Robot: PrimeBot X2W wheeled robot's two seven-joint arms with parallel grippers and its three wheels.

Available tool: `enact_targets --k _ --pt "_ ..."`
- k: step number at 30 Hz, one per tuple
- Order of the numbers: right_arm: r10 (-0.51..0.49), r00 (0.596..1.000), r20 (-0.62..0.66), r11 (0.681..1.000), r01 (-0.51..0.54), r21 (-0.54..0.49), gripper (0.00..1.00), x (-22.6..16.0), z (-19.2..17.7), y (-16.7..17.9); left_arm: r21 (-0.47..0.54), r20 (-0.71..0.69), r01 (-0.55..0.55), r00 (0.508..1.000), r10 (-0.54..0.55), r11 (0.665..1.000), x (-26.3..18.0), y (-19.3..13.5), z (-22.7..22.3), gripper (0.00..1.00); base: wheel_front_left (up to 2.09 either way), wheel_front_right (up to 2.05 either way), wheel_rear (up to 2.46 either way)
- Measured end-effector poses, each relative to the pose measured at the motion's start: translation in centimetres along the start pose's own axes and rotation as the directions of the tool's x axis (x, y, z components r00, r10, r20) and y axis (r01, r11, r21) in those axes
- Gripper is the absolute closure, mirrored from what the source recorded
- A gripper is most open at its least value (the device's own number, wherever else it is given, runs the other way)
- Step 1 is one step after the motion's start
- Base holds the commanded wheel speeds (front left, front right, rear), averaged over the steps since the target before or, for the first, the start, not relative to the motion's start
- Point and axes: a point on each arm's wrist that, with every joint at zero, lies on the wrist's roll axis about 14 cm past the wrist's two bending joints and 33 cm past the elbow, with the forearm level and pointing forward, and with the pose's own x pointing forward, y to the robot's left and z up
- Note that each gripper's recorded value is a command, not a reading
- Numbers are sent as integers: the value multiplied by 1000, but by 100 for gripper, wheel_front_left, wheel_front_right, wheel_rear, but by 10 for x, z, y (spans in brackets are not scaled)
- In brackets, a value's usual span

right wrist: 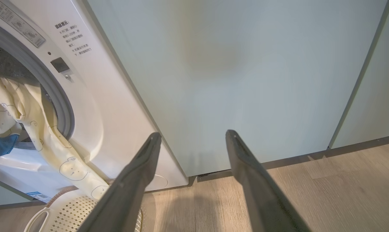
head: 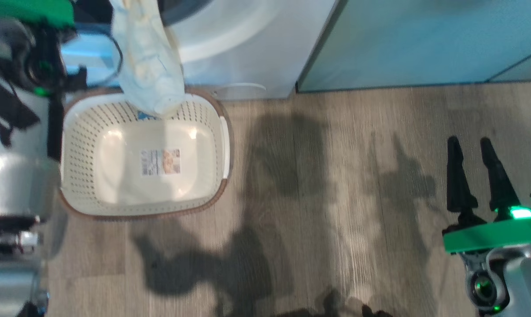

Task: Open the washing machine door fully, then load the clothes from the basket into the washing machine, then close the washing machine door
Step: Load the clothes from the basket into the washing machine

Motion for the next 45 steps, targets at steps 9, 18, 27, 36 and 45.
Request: enact_targets --k 9,18,27,36,45 --pt "-11 999 -48 1000 10 -14 0 23 -22 -4 11 -17 -2 1000 3 1000 48 16 -30 100 0 0 0" --pt "-30 995 -96 999 27 -34 0 39 -43 -13 90 -66 10 998 -4 996 82 37 -65 100 0 0 0" --pt "-53 989 -137 998 47 -51 0 45 -60 -22 161 -81 28 997 -15 987 114 49 -79 100 0 0 0" --pt "-58 986 -157 997 49 -62 0 55 -71 -26 167 -67 3 998 9 986 137 66 -82 100 0 0 0" --pt "-52 982 -181 997 42 -59 0 62 -83 -26 226 3 -14 1000 14 974 155 82 -63 100 0 0 0"
